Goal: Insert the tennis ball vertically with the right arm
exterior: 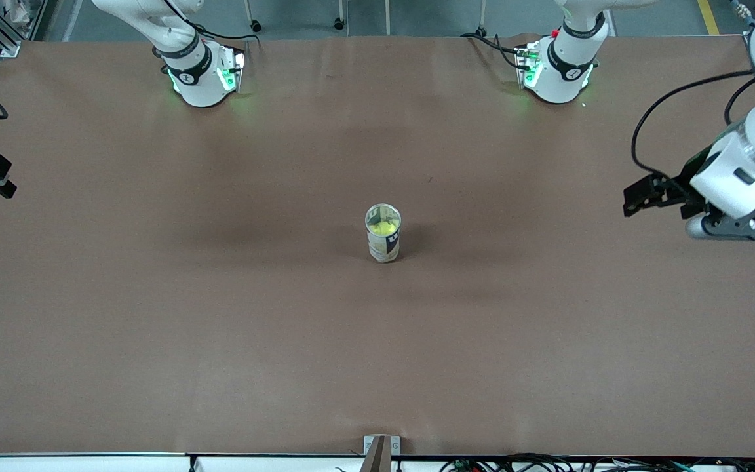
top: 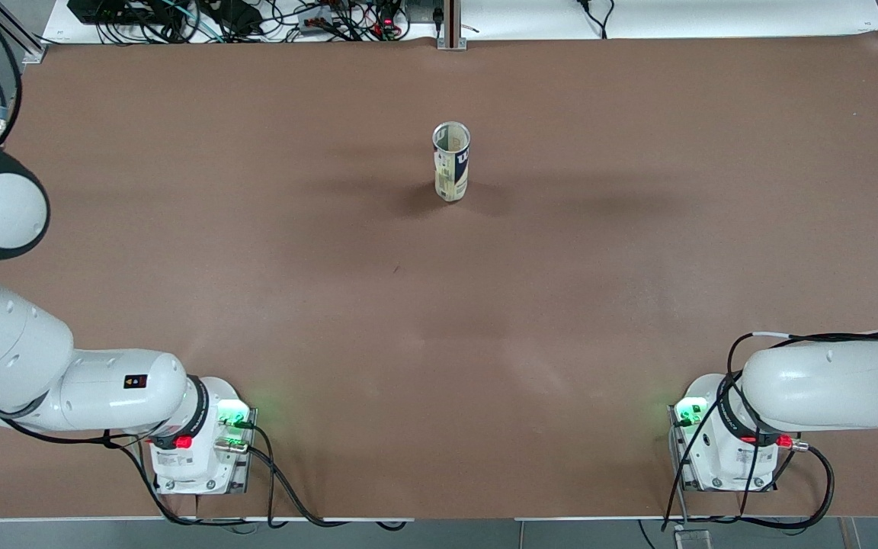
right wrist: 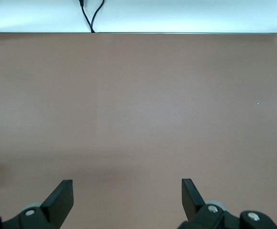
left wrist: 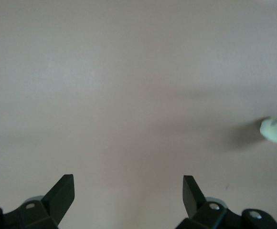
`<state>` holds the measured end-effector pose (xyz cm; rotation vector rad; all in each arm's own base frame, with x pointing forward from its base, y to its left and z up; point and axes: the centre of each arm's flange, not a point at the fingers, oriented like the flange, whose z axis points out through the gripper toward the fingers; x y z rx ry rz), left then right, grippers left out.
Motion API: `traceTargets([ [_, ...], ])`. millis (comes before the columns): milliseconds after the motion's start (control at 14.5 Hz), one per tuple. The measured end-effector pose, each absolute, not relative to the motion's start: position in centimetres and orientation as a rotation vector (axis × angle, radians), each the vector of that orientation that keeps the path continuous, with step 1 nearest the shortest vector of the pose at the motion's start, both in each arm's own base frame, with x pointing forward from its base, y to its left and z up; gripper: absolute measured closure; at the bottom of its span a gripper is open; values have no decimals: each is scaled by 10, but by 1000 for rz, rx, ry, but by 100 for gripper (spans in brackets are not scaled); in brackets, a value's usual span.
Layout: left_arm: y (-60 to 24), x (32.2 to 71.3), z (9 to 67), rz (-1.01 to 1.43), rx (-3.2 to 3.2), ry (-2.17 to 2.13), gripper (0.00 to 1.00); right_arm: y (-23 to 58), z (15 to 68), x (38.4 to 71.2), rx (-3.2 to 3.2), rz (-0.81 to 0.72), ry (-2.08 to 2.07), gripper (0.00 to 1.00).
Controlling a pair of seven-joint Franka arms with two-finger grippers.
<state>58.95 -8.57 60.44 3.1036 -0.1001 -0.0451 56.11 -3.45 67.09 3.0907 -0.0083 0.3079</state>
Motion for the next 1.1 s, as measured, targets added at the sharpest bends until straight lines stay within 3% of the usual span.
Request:
traceTargets([
  [689, -66, 520, 646, -29, 3104, -59, 0, -34, 671, 561, 3091, 306, -8, 0],
  [1102, -64, 506, 657, -37, 3106, -56, 0, -34, 671, 561, 3091, 306, -8, 0],
])
